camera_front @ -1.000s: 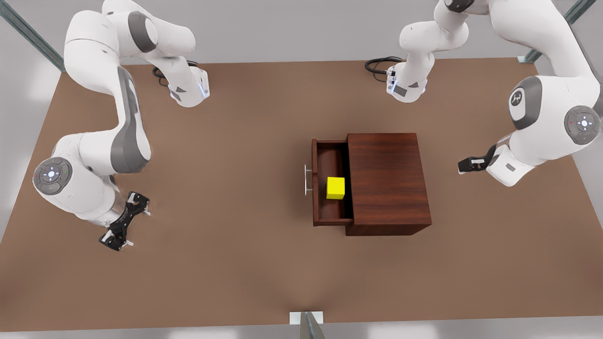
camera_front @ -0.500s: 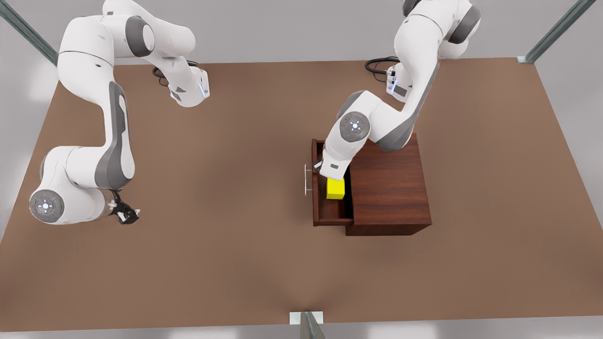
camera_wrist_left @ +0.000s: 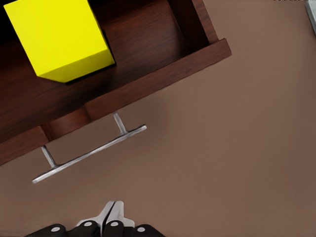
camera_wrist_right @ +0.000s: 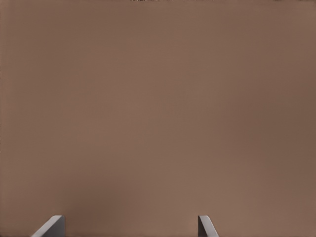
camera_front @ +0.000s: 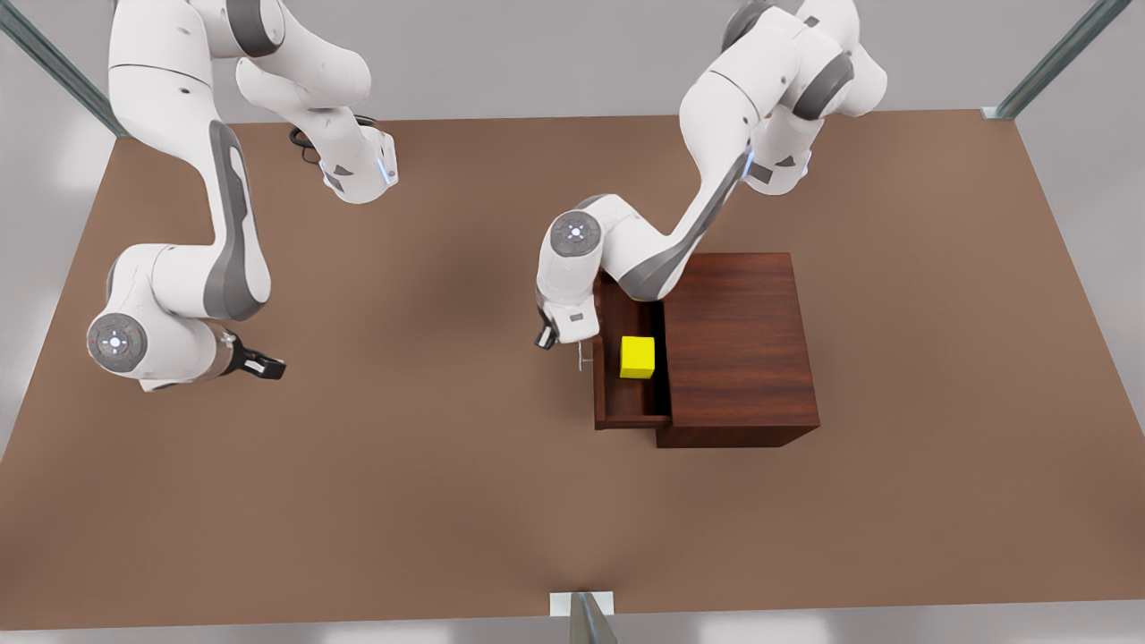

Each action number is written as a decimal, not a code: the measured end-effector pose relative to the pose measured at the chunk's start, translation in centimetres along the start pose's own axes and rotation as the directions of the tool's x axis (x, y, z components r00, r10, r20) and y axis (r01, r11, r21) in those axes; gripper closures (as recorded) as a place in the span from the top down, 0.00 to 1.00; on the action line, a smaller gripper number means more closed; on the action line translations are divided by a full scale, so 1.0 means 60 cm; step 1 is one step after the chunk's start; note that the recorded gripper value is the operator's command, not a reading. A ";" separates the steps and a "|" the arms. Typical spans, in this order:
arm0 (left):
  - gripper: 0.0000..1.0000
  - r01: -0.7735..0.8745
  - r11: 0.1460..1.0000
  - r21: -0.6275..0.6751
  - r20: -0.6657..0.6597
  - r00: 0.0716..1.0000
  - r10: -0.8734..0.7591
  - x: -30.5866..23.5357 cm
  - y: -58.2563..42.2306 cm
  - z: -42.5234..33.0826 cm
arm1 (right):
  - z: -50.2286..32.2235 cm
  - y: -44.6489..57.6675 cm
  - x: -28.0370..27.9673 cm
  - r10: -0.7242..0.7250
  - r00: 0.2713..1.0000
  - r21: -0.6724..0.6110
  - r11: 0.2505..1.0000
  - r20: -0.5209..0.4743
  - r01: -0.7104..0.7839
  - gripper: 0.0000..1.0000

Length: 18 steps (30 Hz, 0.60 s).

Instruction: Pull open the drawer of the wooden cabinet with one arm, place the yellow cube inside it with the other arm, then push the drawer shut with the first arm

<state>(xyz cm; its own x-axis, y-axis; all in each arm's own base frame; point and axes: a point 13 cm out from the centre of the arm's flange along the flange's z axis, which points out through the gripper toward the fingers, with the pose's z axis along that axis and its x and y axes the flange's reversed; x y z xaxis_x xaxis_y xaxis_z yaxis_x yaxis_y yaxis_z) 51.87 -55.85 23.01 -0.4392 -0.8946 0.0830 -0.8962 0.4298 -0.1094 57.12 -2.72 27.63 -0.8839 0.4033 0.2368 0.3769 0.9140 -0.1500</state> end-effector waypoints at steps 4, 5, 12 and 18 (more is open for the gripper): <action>0.00 0.118 0.993 -0.002 0.029 0.993 -0.118 -0.004 0.004 0.042 | 0.000 0.003 -0.005 -0.068 0.998 -0.002 0.998 0.011 0.068 1.00; 0.00 0.141 0.990 0.003 0.039 0.989 -0.141 -0.008 0.004 0.046 | 0.000 0.003 -0.006 -0.083 0.996 -0.002 0.997 0.013 0.083 1.00; 0.00 0.289 0.956 0.049 0.101 0.951 -0.293 -0.068 -0.013 0.054 | 0.000 0.004 -0.009 -0.164 0.986 -0.001 0.986 0.021 0.164 1.00; 0.00 0.373 0.927 0.050 0.132 0.917 -0.376 -0.101 -0.008 0.064 | -0.001 0.005 -0.010 -0.212 0.977 0.001 0.977 0.024 0.212 1.00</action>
<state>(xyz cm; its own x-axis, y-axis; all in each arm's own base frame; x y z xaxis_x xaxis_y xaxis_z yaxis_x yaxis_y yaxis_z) 55.18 -51.12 18.78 -0.0575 -0.9983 -0.0135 -0.9911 0.0587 -0.1197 57.80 -2.68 27.46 -0.9502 0.1989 0.2398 0.1805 0.9788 -0.0969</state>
